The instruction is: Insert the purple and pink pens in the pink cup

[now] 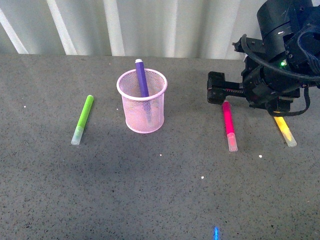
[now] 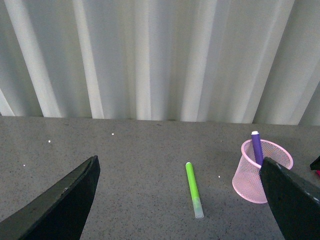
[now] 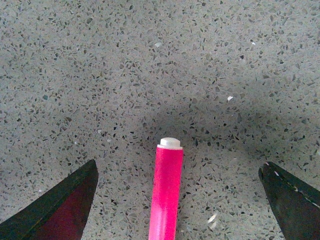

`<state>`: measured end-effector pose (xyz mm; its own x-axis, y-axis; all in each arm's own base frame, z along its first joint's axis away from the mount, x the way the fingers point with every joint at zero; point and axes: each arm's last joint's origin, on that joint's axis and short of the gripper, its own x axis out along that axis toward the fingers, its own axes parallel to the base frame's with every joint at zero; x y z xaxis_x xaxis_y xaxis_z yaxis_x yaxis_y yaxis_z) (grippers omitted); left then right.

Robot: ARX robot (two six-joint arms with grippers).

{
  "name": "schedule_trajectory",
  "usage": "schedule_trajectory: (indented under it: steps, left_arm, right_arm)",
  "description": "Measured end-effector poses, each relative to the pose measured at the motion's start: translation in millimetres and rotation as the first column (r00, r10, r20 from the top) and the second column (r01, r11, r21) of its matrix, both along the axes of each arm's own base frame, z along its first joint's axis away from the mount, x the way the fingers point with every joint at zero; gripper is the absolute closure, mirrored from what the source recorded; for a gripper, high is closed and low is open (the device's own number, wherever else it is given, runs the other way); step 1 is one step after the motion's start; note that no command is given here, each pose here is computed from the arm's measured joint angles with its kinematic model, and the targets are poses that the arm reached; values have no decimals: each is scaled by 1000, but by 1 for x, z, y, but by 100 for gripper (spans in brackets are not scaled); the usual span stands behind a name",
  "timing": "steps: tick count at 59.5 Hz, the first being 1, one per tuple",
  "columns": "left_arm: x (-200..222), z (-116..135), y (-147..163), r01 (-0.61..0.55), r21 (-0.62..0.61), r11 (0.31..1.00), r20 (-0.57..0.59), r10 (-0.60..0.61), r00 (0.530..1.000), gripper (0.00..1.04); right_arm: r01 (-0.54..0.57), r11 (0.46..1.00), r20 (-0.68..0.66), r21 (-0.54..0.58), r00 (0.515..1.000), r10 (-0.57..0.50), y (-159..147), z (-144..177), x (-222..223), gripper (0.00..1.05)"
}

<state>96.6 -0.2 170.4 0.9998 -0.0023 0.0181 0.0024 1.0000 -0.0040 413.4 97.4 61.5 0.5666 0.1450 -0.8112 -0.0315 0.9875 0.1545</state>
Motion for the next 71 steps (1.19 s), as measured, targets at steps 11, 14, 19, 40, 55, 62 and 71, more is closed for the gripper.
schedule_trajectory:
  steps: [11, 14, 19, 40, 55, 62, 71]
  left_arm:
    - [0, 0, 0, 0, 0, 1000, 0, 0, 1000, 7]
    - [0, 0, 0, 0, 0, 1000, 0, 0, 1000, 7]
    - [0, 0, 0, 0, 0, 1000, 0, 0, 1000, 7]
    - [0, 0, 0, 0, 0, 1000, 0, 0, 1000, 7]
    - [0, 0, 0, 0, 0, 1000, 0, 0, 1000, 7]
    - [0, 0, 0, 0, 0, 1000, 0, 0, 1000, 7]
    - [0, 0, 0, 0, 0, 1000, 0, 0, 1000, 7]
  right_arm:
    - [-18, 1000, -16, -3, 1000, 18, 8, -7, 1, 7]
    - [-21, 1000, -20, -4, 1000, 21, 10, -9, 2, 7]
    - [-25, 1000, -30, -14, 999, 24, 13, -12, 2, 7]
    - [-18, 999, -38, -34, 999, 17, 16, -15, 9, 7]
    - [-22, 997, -39, -72, 999, 19, 18, -19, 11, 34]
    - [-20, 997, -35, -70, 999, 17, 17, -20, 12, 50]
    - [-20, 998, -20, -56, 1000, 19, 16, -20, 14, 71]
